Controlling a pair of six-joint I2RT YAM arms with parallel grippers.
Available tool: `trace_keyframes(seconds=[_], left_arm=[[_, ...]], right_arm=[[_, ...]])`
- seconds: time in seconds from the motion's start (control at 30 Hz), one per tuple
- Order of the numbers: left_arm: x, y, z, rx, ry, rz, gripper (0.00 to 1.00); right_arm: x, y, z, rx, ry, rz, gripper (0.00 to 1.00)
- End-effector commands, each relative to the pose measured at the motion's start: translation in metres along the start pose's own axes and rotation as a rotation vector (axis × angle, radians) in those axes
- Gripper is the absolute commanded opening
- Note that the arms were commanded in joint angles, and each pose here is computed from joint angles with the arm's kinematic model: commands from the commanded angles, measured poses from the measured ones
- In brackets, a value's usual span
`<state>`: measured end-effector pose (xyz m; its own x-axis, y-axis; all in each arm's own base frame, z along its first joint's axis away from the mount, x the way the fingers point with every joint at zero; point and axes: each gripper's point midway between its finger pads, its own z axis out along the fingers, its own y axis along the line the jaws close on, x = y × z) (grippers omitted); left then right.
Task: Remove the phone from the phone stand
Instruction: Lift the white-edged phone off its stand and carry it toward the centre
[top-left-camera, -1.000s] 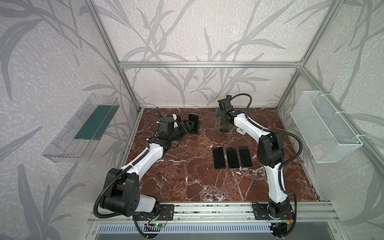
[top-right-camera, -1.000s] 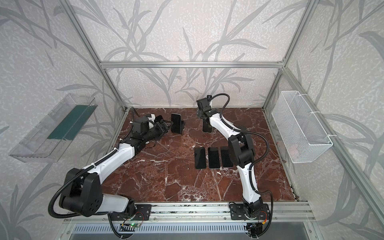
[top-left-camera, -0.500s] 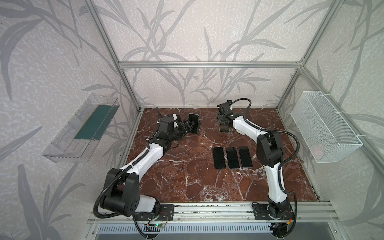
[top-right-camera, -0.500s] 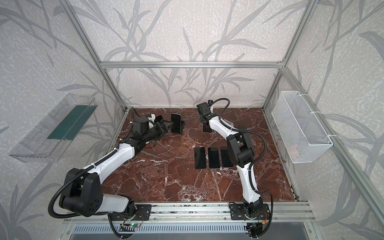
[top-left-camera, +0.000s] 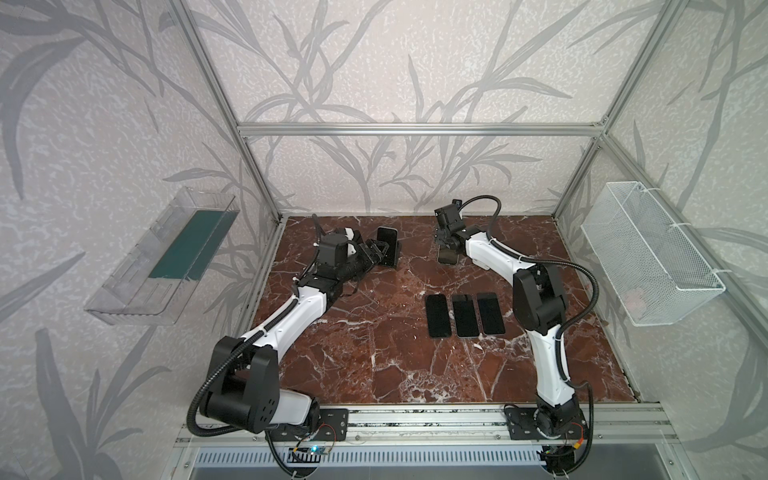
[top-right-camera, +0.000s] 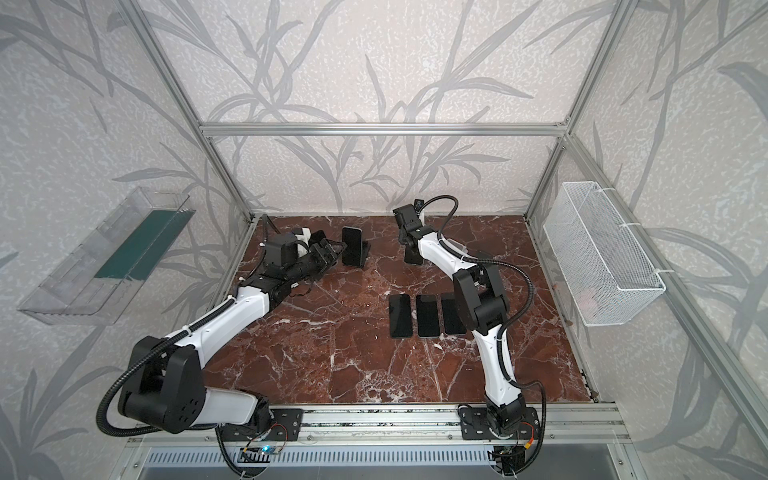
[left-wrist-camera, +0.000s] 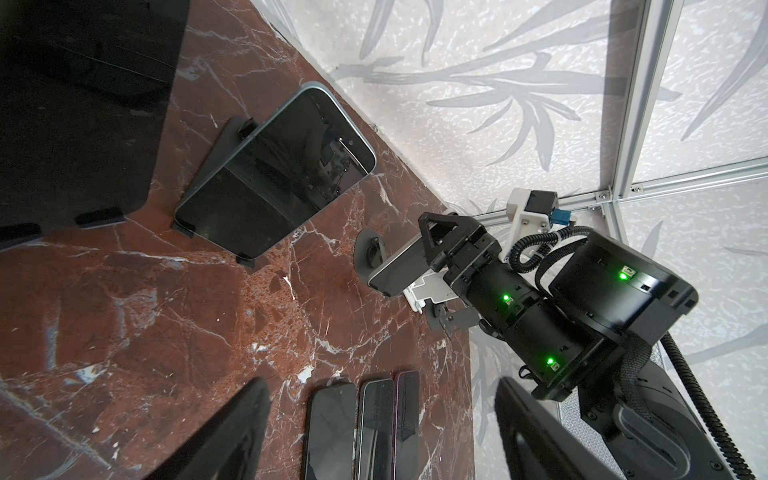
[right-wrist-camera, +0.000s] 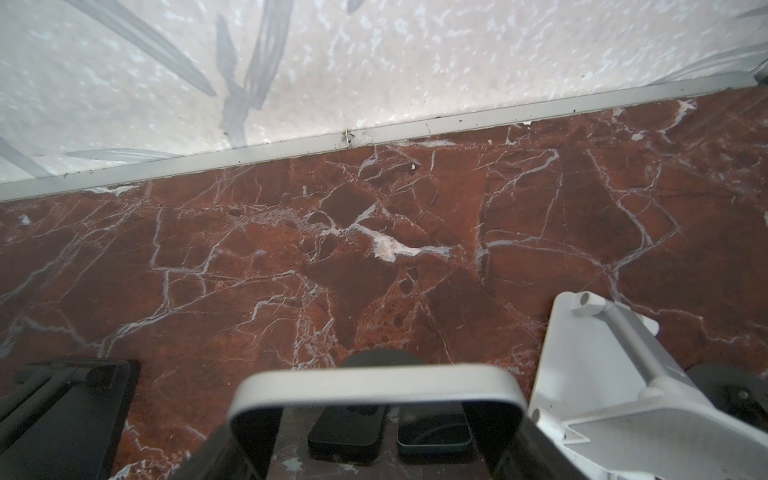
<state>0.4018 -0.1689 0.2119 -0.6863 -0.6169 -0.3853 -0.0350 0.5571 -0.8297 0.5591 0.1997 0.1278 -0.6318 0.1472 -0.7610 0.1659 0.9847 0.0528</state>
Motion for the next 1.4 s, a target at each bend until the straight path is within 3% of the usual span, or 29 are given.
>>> trace_keyframes(seconds=[0.0,0.3,0.67,1.13,1.37], left_arm=[[-0.008,-0.014,0.000,0.043,-0.013,0.008,0.85],[-0.009,-0.023,-0.005,0.072,-0.018,0.011,0.83],[-0.012,-0.029,-0.012,0.084,-0.036,0.019,0.83],[-0.013,-0.040,-0.023,0.119,-0.051,0.017,0.83],[-0.014,-0.042,-0.025,0.120,-0.056,0.018,0.83]], right_arm=[[-0.022,0.008,-0.020,-0.030,-0.069,-0.014,0.63],[-0.048,0.033,-0.078,-0.071,-0.213,-0.197,0.63],[-0.049,0.040,-0.125,-0.128,-0.267,-0.187,0.61],[0.038,0.081,-0.191,-0.292,-0.209,-0.188,0.60],[0.111,0.108,-0.199,-0.390,-0.020,-0.133,0.60]])
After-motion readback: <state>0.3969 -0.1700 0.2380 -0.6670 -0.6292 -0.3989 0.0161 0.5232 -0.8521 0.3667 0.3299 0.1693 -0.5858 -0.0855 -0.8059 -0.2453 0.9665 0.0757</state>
